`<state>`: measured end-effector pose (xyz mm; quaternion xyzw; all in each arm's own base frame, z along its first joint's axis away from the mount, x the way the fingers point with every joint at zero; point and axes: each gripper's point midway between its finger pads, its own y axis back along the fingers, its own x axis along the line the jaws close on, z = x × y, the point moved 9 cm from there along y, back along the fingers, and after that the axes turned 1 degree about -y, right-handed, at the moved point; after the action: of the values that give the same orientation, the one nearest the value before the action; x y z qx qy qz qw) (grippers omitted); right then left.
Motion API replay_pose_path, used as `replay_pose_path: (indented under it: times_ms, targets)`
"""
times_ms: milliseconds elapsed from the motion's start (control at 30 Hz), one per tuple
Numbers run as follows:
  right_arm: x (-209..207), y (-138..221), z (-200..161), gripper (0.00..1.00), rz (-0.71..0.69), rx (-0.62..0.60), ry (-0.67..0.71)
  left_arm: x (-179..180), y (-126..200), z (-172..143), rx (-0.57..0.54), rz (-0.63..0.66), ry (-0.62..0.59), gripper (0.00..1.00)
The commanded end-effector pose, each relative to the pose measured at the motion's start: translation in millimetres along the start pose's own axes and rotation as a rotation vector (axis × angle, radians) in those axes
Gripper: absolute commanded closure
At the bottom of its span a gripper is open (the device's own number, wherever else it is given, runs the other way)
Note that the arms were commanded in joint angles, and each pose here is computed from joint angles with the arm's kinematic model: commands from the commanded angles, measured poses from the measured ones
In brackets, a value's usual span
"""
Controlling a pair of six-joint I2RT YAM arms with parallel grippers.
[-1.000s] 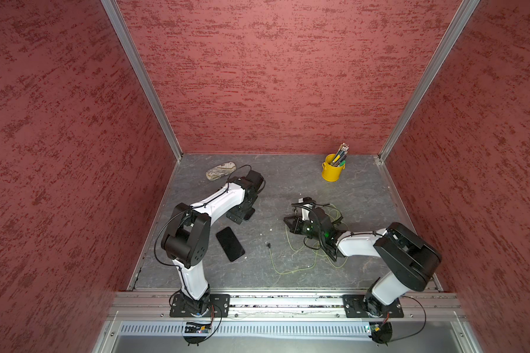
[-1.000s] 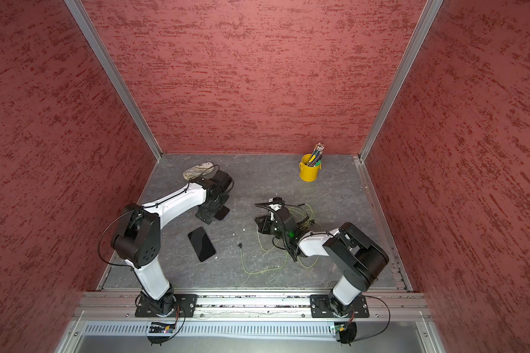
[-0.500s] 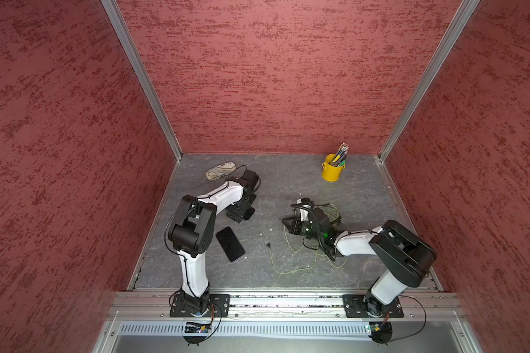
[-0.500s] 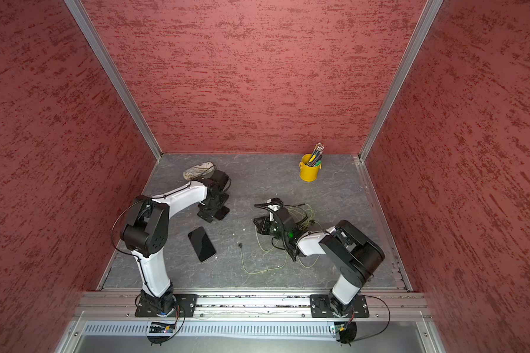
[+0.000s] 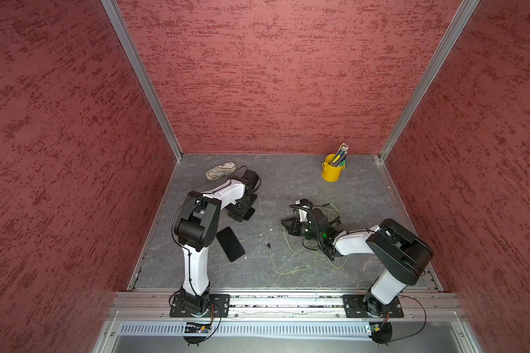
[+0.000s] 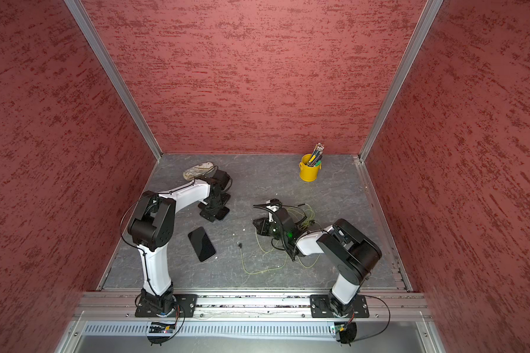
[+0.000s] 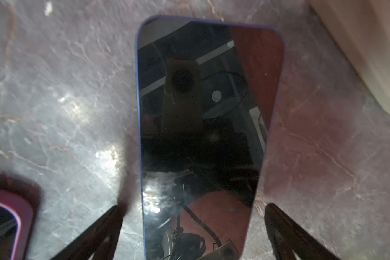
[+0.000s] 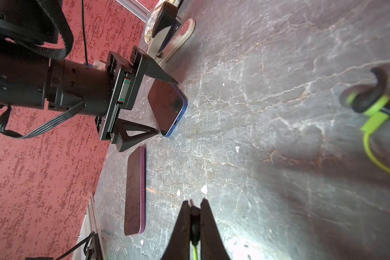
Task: Plug wired earphones into phones
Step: Pick up the phone at the center of the board.
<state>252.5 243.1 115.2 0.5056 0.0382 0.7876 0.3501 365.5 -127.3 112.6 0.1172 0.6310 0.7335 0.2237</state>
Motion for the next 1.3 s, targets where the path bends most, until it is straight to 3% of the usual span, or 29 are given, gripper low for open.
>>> replay_pose_path:
  times_ms: [0, 367, 500, 767, 1267]
  targets:
    - [7.9, -3.1, 5.2, 1.00, 0.030, -0.005, 0.013, 2.3, -6.9, 1.9, -0.006, 0.050, 0.000, 0.00]
    - [6.7, -4.3, 3.5, 1.00, 0.024, 0.011, 0.016, 0.3, -10.3, -0.7, -0.035, 0.170, -0.047, 0.00]
    - [7.5, -3.1, 4.4, 1.00, 0.023, 0.004, 0.015, -5.3, -16.9, -5.1, 0.008, 0.161, -0.067, 0.06]
    - [7.2, -2.5, 4.7, 1.00, 0.012, 0.005, 0.022, -6.7, -17.2, -8.1, 0.019, 0.147, -0.069, 0.26]
    - [8.6, -6.9, 7.2, 1.00, 0.037, -0.020, -0.016, -11.6, -8.4, -24.0, 0.158, 0.052, -0.002, 0.29]
